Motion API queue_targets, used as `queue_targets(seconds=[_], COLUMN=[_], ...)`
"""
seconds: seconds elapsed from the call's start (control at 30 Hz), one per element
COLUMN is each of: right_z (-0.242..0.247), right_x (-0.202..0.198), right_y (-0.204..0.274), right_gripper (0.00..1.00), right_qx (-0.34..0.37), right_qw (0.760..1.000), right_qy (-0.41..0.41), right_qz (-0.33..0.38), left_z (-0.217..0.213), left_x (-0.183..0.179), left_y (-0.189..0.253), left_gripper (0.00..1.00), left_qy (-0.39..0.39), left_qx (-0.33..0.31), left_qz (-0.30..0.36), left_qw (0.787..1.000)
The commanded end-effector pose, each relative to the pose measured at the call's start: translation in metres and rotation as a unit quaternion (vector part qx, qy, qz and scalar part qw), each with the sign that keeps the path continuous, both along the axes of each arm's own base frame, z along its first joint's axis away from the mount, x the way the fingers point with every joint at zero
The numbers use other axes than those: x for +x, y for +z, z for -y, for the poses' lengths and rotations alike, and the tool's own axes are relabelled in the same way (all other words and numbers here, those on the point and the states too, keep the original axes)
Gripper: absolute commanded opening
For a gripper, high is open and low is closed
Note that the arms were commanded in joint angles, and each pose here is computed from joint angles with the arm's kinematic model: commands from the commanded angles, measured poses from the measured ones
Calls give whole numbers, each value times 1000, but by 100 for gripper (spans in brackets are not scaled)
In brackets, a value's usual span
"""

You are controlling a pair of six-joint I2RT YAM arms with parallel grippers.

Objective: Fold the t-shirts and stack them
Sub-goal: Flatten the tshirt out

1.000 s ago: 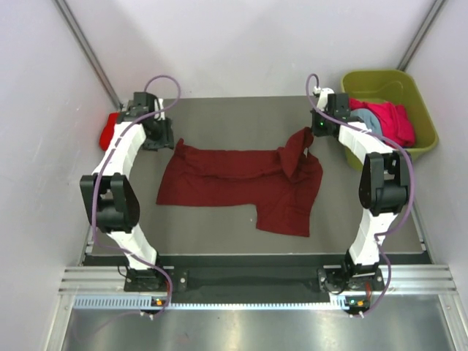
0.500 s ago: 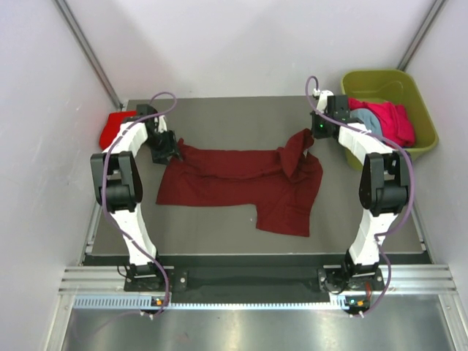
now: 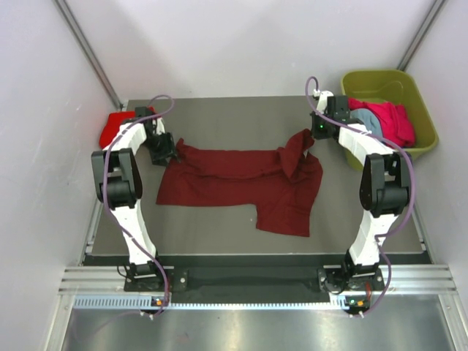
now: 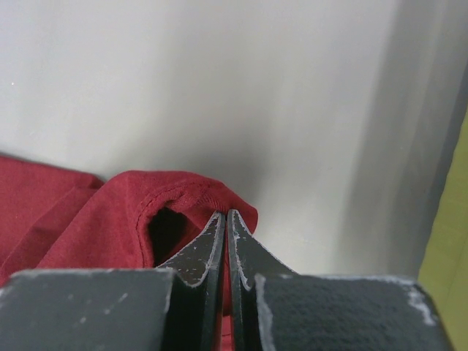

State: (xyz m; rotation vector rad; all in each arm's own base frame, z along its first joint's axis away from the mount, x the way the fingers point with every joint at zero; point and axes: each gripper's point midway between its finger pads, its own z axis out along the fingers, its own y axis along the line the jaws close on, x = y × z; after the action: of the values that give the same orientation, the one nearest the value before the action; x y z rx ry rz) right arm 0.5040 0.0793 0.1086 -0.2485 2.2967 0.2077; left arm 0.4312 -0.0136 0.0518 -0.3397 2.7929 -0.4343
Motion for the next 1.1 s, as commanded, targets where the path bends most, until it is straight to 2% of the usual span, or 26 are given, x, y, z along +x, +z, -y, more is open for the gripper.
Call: queue_targets(seconds=[0.0,0.13,0.3,0.37,0.47,0.5,0.53,0.57,0.63,0.67,0.7,0.83,0.97,1.07], right_z=[-4,-3,-2,-2,-2,-1,-1,0,7,9,7,1,-25,-36], right_x=[10,9,6,6,6,5,4,2,-6,-11,-19,-59,-98,-118], right_y=[37,37,35,35,34,32,33,31,39,44,46,81,68,50], right_gripper=[0,0,0,0,0,0,0,7,27,42,47,49,48,48], right_qx=[-1,-5,-5,-6,-5,-7,-8,-11,-29,-34,-39,-17,40,33], right_qw=[999,999,999,999,999,999,999,999,999,999,999,998,995,989], right_qy=[4,3,1,2,2,2,3,1,-3,1,14,43,95,140], right_qz=[48,48,46,45,44,42,41,37,35,36,33,44,-5,-27], left_z=[-5,-8,-6,-7,-8,-9,-11,-10,-10,-9,-9,-9,-8,-7], left_x=[16,19,19,17,13,11,10,9,8,9,9,11,11,15], left_y=[-4,-9,-4,-1,5,5,9,11,17,19,21,27,28,31], left_gripper=[55,51,28,22,20,9,6,1,0,0,0,0,0,0], left_qy=[0,0,-4,-4,1,2,4,3,3,3,4,5,7,10], left_qx=[6,9,5,2,1,0,1,1,2,-1,-2,-2,-4,-7], left_qz=[14,9,15,16,20,18,23,24,30,33,35,46,48,52], left_qw=[1000,1000,1000,1000,1000,1000,1000,1000,1000,999,999,999,999,999])
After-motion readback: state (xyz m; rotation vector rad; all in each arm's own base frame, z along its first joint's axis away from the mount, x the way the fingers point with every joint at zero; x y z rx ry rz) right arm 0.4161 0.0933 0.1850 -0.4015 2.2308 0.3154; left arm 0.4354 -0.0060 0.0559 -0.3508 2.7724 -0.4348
